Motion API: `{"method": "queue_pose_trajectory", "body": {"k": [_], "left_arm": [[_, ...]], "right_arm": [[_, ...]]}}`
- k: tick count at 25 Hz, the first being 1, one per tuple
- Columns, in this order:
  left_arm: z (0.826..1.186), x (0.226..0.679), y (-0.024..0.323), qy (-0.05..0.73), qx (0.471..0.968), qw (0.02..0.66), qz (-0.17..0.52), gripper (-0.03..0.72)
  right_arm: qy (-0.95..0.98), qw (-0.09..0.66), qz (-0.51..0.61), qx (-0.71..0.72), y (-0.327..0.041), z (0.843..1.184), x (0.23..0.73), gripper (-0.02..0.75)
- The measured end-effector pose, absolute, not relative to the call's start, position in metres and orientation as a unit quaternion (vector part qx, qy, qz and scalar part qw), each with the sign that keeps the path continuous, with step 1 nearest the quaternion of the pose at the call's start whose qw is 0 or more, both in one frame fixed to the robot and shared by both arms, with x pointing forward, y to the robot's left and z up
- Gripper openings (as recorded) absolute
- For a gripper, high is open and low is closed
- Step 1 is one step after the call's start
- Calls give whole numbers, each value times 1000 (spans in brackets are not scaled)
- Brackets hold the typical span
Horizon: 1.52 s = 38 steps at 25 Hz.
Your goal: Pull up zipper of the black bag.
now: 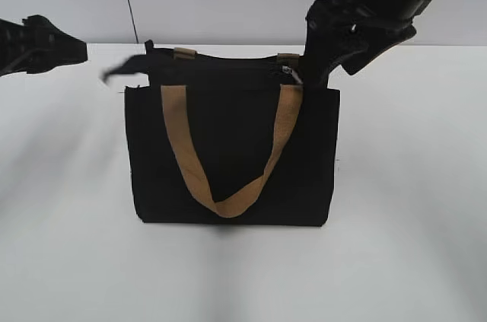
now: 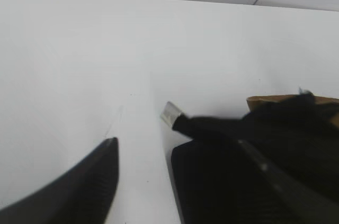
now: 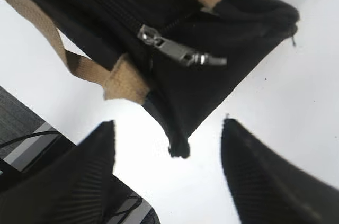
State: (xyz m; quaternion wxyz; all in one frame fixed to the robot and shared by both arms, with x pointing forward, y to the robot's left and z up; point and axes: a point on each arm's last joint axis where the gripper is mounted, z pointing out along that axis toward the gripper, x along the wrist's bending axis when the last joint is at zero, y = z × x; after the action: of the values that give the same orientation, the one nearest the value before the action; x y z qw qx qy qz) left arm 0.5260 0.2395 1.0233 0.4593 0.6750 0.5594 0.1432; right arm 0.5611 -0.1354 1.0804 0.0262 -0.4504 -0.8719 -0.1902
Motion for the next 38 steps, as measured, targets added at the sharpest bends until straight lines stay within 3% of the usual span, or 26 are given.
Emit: {"method": "queue_pose_trajectory", "body": {"k": [1,3,7,11,17,26,31,34,38], "left_arm": [[1022,527,240,562,674,457,146,583],[1022,528,241,566,672,454,151,624],[1018,529,248,590,656,436,179,596],[1006,529,267,632,625,384,249,587],[997,523,260,639,626,358,270,585],[990,504,189,544,710,350,278,585],[989,483,167,513,746,251,342,585],[992,467,165,525,773,197,296,585],[1019,435,162,506,811,200,215,585]], "right_arm": [[-872,25,-194,-449,-136,1084,559,546],[-871,17,-204,-447,-138,1093,554,599],[-868,-27,-221,-444,-149,1122,540,594],[-862,-82,-223,-448,-166,1146,518,589],[-848,-127,-239,-455,-192,1139,468,588],[-837,-121,-249,-471,-224,1090,390,588],[-831,-118,-265,-475,-232,1074,366,588],[-827,-126,-277,-472,-236,1074,356,588],[-841,-125,-270,-453,-241,1076,343,590]]}}
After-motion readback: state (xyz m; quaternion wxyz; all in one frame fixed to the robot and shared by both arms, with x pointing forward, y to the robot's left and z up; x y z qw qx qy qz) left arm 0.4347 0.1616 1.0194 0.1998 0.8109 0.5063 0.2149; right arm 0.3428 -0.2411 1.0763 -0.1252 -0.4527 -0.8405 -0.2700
